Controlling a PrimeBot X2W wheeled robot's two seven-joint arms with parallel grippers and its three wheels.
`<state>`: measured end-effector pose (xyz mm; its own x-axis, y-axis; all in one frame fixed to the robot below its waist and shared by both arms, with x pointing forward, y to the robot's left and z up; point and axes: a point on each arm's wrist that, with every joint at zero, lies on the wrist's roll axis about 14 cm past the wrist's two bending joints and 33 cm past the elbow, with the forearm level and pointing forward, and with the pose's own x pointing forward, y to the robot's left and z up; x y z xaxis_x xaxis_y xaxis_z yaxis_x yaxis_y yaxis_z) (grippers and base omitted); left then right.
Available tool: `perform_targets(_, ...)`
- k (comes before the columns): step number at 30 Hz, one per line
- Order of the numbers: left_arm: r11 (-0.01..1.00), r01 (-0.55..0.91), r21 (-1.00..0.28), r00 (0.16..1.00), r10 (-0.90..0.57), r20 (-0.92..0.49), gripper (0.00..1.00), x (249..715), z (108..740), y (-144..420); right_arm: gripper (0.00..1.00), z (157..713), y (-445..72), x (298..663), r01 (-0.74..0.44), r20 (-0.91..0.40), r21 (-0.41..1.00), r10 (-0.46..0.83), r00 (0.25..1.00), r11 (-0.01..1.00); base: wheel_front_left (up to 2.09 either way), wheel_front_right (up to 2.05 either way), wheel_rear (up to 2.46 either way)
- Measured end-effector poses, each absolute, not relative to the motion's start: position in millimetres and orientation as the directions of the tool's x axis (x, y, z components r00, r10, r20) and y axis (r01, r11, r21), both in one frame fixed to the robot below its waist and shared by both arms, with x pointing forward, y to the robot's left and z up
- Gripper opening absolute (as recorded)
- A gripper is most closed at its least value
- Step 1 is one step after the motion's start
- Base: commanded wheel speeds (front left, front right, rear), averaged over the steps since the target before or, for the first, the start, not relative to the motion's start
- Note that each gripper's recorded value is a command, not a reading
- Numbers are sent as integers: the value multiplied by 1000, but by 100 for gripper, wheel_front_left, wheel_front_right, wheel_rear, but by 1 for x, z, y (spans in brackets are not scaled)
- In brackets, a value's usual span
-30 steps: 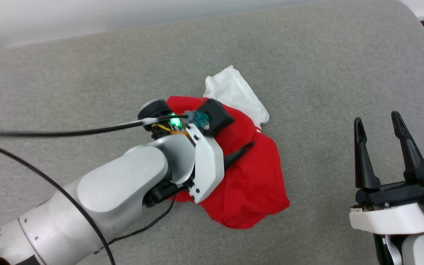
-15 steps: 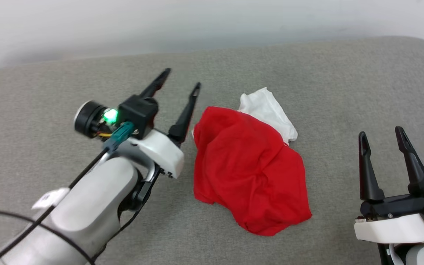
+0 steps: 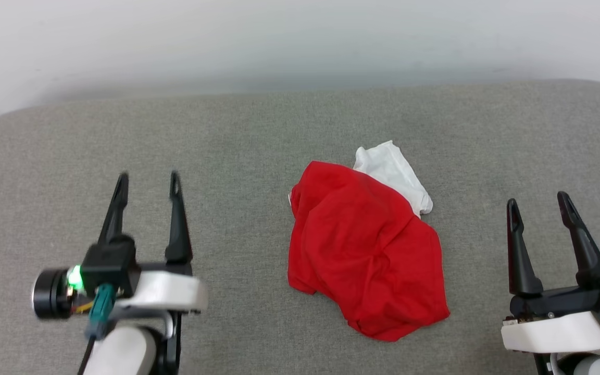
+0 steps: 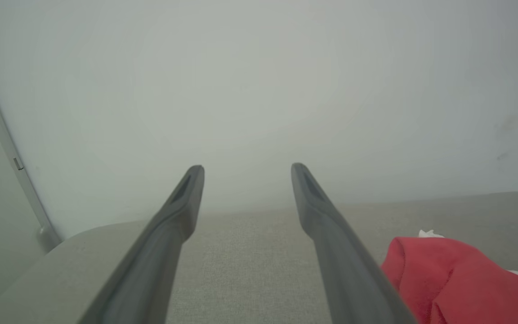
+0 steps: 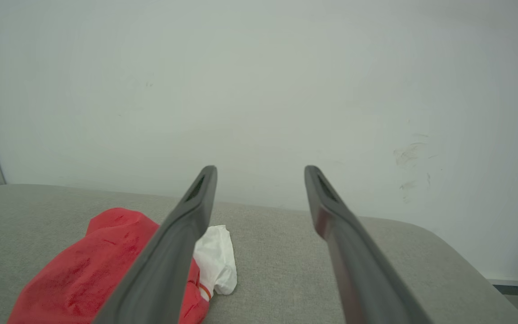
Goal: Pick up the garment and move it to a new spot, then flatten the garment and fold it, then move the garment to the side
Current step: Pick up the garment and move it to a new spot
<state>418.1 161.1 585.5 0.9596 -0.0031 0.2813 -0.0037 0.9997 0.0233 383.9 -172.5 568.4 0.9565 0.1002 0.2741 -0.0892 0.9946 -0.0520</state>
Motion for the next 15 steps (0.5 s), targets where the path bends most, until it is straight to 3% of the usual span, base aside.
perform_targets(15,998,-58,36,980,50,190,100,362,544,178,100,554,-171,358,-98,232,13,93,968,995,0,0,0)
